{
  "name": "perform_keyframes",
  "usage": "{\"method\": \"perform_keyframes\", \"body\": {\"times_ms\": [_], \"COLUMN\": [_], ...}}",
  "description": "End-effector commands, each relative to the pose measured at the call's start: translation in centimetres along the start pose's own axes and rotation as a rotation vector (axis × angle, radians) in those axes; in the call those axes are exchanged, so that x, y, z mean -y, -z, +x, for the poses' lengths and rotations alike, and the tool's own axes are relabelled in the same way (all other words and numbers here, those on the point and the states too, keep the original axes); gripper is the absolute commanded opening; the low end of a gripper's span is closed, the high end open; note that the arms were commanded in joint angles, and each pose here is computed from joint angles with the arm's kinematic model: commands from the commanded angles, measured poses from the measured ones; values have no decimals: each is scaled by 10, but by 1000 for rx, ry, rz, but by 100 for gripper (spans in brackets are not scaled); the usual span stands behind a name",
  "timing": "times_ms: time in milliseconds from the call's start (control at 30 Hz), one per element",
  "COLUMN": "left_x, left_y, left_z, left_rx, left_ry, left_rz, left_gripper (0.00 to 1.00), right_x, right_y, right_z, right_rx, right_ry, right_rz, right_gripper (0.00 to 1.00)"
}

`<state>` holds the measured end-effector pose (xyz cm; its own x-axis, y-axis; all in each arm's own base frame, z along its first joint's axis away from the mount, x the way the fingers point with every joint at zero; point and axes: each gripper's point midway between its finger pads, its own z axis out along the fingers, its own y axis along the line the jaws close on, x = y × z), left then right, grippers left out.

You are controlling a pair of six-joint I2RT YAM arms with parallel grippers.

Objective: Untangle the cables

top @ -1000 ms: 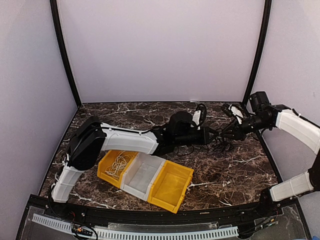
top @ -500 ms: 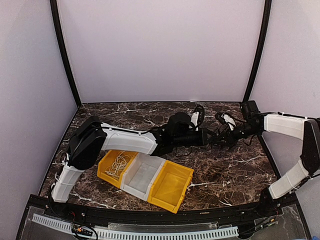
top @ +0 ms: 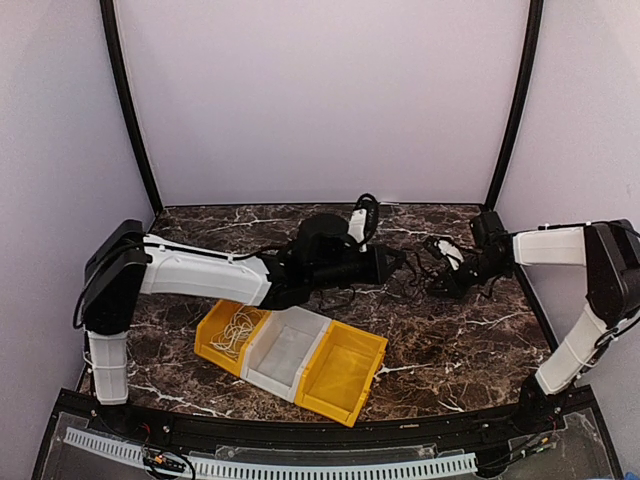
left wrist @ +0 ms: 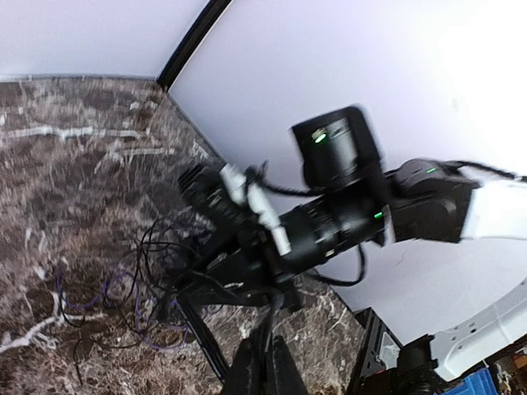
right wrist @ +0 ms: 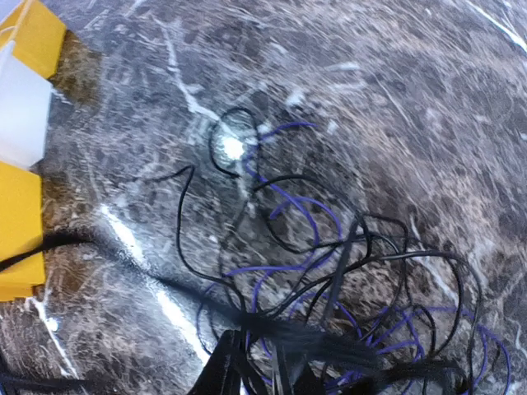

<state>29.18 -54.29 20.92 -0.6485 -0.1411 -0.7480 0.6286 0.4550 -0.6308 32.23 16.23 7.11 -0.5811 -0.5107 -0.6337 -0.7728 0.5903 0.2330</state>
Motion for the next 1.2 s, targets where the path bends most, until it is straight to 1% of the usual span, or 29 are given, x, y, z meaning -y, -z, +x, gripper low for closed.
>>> {"method": "perform_keyframes", "body": {"times_ms": [0,33,67,100,133,167,200,233,267,300,333,400,467,567,633,700,833,900,933,1000,1067,1167], "left_x": [71,77,71,77,71,75,70,74,69,73,69,75,77,81,85,84,77,75,72,65,59,54], "left_y": [79,95,101,118,124,142,149,167,173,191,196,224,242,258,263,261,240,224,215,202,193,188], "left_z": [-108,-123,-118,-131,-127,-140,-138,-151,-149,-160,-159,-173,-183,-191,-196,-193,-172,-155,-145,-130,-120,-115], "left_rx": [292,334,327,370,366,408,407,453,451,490,487,532,560,574,565,541,456,387,350,299,276,288], "left_ry": [-116,-136,-146,-160,-169,-183,-206,-210,-234,-237,-261,-283,-302,-320,-343,-358,-388,-427,-444,-458,-452,-427], "left_rz": [78,68,44,35,11,-5,-32,-47,-73,-89,-114,-138,-162,-181,-193,-198,-188,-160,-150,-142,-137,-133], "left_gripper": [0,0,0,0,0,0,0,0,0,0,0,0,0,0,0,0,0,0,0,0,0,0], "right_x": [35,38,41,45,48,51,53,55,57,58,59,62,65,66,64,62,45,39,29,9,-8,-33], "right_y": [-4,-4,-5,-4,-3,-2,0,0,2,3,3,4,3,3,5,13,38,49,53,60,66,71], "right_z": [21,24,28,30,32,34,35,37,38,39,40,42,45,46,43,33,2,-11,-16,-27,-39,-65], "right_rx": [-73,-83,-93,-95,-97,-99,-99,-99,-99,-100,-100,-102,-111,-116,-111,-89,4,37,48,72,101,169], "right_ry": [-68,-81,-95,-111,-122,-132,-138,-147,-155,-161,-167,-175,-183,-187,-176,-144,-46,4,40,112,179,258], "right_rz": [123,126,126,130,136,141,145,149,152,153,155,162,170,168,164,165,160,181,162,107,82,29], "right_gripper": [16,16,16,16,16,16,16,16,16,15,15,15,15,15,16,17,20,23,27,38,49,63]}}
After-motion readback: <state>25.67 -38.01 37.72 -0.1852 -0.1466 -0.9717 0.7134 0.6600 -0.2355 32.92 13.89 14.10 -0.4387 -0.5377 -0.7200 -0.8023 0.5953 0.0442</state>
